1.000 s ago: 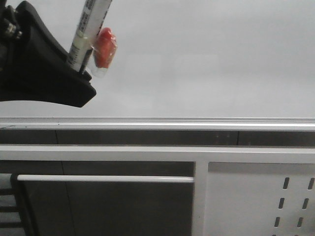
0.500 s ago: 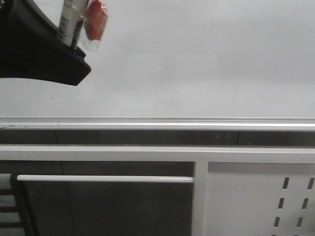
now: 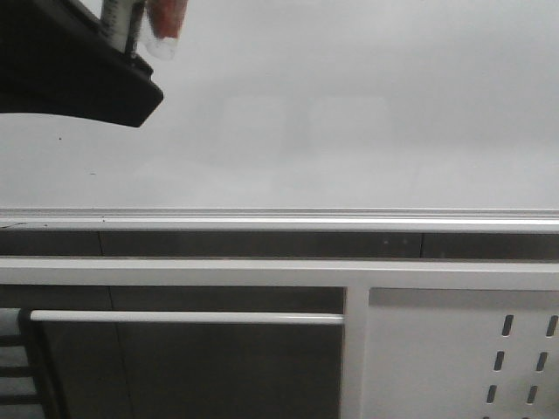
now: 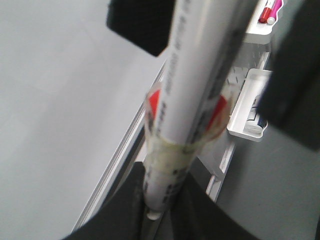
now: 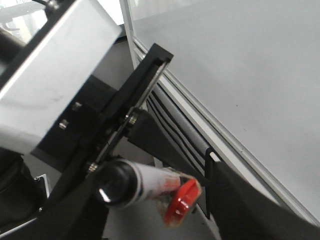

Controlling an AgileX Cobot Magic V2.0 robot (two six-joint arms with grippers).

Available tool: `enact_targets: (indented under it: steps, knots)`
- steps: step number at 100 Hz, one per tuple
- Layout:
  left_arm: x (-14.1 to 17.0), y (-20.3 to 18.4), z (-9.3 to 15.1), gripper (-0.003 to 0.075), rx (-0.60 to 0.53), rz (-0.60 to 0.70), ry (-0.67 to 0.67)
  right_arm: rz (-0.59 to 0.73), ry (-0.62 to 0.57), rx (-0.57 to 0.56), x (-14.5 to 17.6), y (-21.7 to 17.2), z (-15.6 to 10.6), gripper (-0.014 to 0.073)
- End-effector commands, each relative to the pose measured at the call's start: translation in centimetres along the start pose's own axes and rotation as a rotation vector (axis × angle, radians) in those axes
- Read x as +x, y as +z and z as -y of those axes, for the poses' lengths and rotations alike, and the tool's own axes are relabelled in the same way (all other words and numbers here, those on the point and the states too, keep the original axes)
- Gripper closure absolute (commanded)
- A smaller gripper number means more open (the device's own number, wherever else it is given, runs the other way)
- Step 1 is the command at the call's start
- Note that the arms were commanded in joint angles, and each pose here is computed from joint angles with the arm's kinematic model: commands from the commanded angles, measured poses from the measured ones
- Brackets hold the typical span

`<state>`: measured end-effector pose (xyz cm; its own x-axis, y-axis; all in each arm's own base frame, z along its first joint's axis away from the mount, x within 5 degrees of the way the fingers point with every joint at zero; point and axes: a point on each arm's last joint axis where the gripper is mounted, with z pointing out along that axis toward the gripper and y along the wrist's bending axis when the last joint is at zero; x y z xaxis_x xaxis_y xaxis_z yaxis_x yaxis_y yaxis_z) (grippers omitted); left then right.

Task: Write number 1 on whiteboard

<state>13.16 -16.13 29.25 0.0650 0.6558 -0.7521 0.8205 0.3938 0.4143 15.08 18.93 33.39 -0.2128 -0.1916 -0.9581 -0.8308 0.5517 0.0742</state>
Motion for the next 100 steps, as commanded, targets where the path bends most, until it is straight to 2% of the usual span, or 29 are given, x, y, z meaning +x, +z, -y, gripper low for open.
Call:
enact_targets:
  steps: [1, 10, 17, 59, 70, 77, 92, 96, 100]
  knots:
    - [-1.9, -0.9, -0.7, 0.0738, -0.038, 0.126, -0.010, 0.071, 0.018, 0.034, -1.7, -0.5, 0.2, 0.0198]
    - [-1.9, -0.9, -0.7, 0.0738, -0.038, 0.126, -0.010, 0.075, 0.022, 0.041, -1.7, -0.5, 0.2, 0.0213]
    - [-1.9, -0.9, -0.7, 0.0738, -0.038, 0.126, -0.010, 0.077, 0.025, 0.044, -1.7, -0.5, 0.3, 0.0263]
    - [-2.0, -0.9, -0.7, 0.0738, -0.040, 0.130, -0.010, 0.025, 0.064, 0.010, -0.9, 0.7, 0.2, 0.0666]
    - [-2.0, -1.0, -0.7, 0.0729, -0.042, 0.134, -0.011, 0.032, 0.064, 0.024, -1.0, 0.6, 0.3, 0.0673]
    - [-2.1, -1.5, -0.8, 0.0658, -0.050, 0.153, -0.011, 0.030, 0.046, 0.025, -1.0, 0.6, 0.3, 0.0673]
    - [-2.7, -3.8, -1.1, 0.0331, -0.078, 0.240, -0.055, 0.034, 0.007, 0.028, -1.1, 0.4, 0.2, 0.0673]
    - [-2.8, -4.5, -1.2, 0.0270, -0.084, 0.264, -0.070, 0.042, -0.008, 0.033, -1.2, 0.1, 0.3, 0.0673]
    - [-2.9, -5.5, -1.3, 0.0241, -0.094, 0.297, -0.086, 0.052, -0.027, 0.043, -1.4, -0.1, 0.3, 0.0671]
